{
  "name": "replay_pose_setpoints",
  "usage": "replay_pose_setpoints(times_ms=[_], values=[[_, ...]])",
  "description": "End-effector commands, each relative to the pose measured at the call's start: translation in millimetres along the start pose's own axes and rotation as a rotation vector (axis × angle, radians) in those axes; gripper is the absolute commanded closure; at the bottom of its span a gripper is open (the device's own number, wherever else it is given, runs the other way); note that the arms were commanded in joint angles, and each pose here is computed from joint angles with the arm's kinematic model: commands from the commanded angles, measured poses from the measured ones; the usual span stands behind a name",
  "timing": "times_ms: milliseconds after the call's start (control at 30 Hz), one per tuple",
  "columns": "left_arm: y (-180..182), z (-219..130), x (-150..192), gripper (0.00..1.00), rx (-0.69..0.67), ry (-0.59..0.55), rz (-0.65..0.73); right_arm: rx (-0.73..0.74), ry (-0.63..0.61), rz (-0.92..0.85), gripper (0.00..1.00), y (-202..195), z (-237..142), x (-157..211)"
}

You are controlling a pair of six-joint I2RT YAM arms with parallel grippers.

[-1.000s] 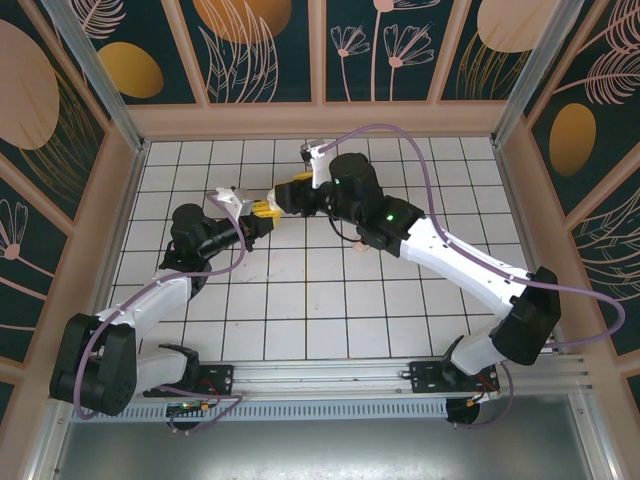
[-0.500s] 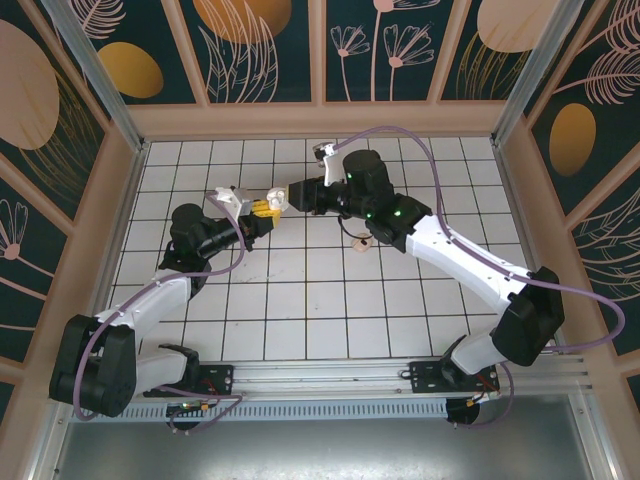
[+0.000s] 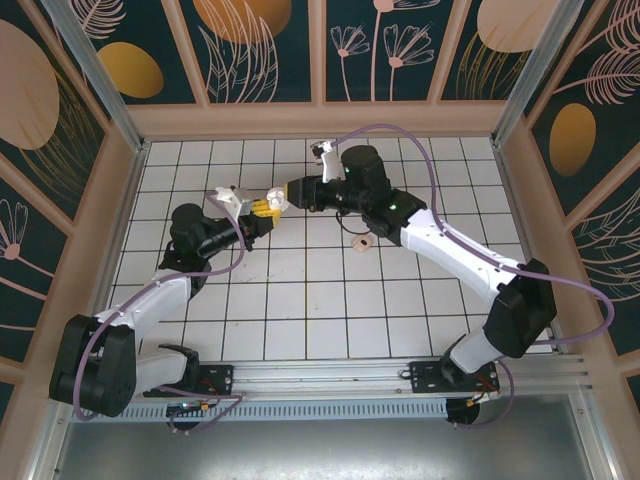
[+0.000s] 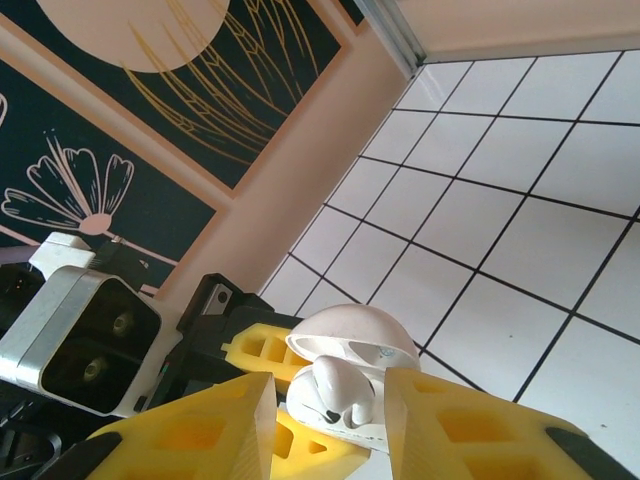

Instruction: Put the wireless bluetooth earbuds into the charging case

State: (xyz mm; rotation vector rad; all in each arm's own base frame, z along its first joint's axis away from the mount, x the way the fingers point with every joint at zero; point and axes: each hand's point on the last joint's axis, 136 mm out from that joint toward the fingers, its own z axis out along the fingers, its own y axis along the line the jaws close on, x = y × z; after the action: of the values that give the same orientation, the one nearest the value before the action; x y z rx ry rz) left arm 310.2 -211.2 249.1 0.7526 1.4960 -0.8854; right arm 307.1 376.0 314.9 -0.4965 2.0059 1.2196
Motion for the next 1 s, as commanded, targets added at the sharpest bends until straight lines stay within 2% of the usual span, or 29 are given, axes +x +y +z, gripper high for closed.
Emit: replay_pose_setpoints(times_ms=[0, 967], values=[[-5.8, 0.8, -27.4, 0.90, 0.027, -0.066, 0.056, -0.056, -0.043, -0.012, 0.66, 12.9, -0.9, -19.7], [-8.1, -0.7, -30.1, 0.90, 0.030, -0.072, 0.059, -0.068, 0.008, 0.002, 0.66, 5.3, 11.8, -10.0]])
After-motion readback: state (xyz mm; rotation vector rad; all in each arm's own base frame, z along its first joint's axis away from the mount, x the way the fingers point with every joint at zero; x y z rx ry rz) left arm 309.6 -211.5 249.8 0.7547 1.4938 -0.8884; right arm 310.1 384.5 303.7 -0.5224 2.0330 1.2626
